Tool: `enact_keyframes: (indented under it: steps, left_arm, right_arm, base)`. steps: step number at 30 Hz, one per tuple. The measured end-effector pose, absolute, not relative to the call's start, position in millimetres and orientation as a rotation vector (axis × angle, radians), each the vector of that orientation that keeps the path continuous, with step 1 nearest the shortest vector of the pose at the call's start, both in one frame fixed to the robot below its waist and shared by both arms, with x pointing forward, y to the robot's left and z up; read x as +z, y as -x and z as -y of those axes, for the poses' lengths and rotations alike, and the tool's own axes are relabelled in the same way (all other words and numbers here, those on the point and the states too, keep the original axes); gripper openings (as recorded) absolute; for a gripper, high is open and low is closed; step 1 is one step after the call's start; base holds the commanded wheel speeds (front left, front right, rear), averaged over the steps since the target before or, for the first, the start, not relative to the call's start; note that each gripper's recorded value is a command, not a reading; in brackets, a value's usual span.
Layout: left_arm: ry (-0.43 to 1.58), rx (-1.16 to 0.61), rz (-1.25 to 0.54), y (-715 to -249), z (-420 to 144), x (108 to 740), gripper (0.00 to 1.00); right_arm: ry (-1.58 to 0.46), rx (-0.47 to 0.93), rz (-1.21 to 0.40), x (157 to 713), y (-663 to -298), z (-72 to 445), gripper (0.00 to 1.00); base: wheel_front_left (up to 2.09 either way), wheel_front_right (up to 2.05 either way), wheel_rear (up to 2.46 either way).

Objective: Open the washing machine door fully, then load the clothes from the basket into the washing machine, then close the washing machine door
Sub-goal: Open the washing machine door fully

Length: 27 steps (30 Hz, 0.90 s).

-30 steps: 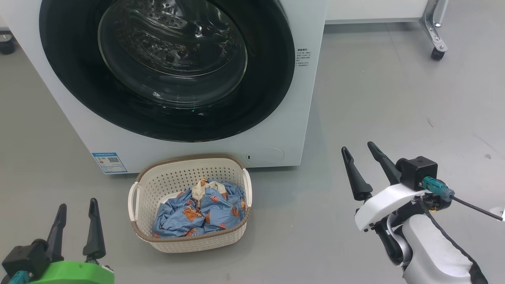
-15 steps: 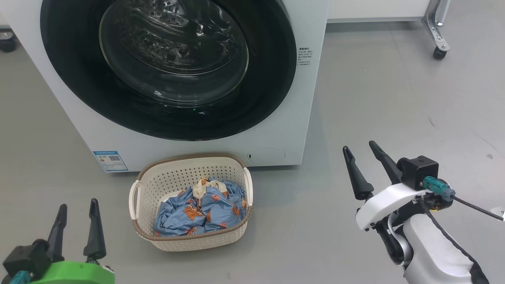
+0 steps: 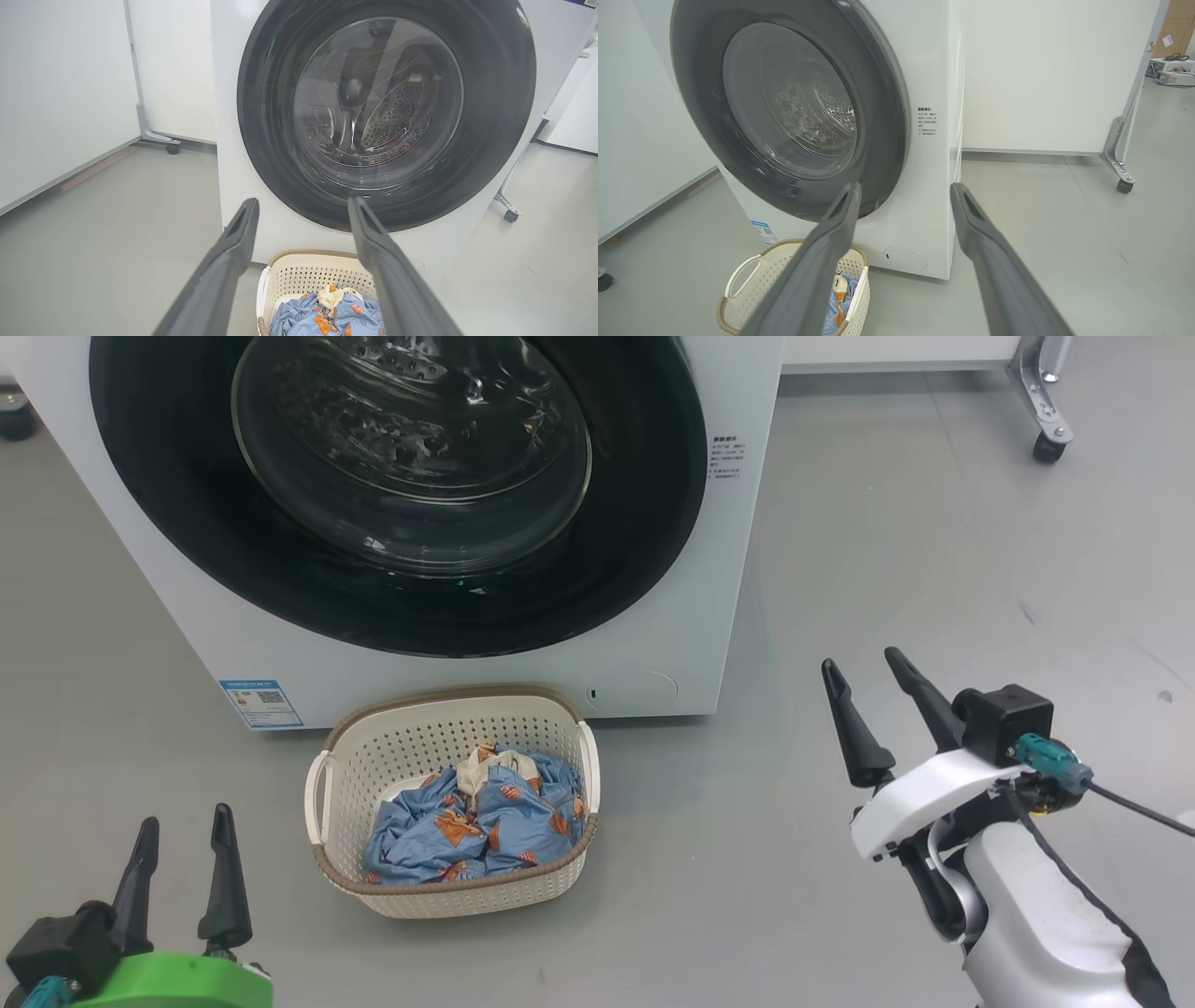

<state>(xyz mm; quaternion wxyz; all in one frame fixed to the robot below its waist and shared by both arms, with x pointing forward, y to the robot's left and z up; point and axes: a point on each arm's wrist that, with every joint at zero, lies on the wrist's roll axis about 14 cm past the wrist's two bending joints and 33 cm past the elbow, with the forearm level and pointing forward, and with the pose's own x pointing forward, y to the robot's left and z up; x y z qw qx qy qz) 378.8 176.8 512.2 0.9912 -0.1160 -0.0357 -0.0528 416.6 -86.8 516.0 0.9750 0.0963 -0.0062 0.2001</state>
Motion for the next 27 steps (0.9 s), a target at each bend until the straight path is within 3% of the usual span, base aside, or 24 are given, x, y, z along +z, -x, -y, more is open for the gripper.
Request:
enact_keyframes:
  steps: [16,18,19,23,27]
  left_arm:
    - [0.241,-0.071,0.086,-393,-189,514,1.0]
    - [0.241,-0.063,0.085,-394,-191,513,1.0]
    - [0.24,-0.06,0.085,-395,-192,513,1.0]
    - [0.239,-0.053,0.09,-399,-195,514,1.0]
    - [0.237,-0.042,0.079,-401,-199,509,1.0]
  right_arm:
    - [-0.19,0.364,0.078,538,-461,104,1.0]
    - [-0.215,0.354,0.093,544,-468,106,0.83]
    - [-0.215,0.355,0.099,546,-472,106,0.63]
    - [-0.2,0.359,0.118,553,-485,109,0.0]
    - [-0.211,0.357,0.136,560,-498,111,0.0]
  base:
    - [0.0,0.0,0.0]
    - [0.0,0.0,0.0]
    - [0.0,0.0,0.0]
    - [0.0,0.0,0.0]
    - [0.0,0.0,0.0]
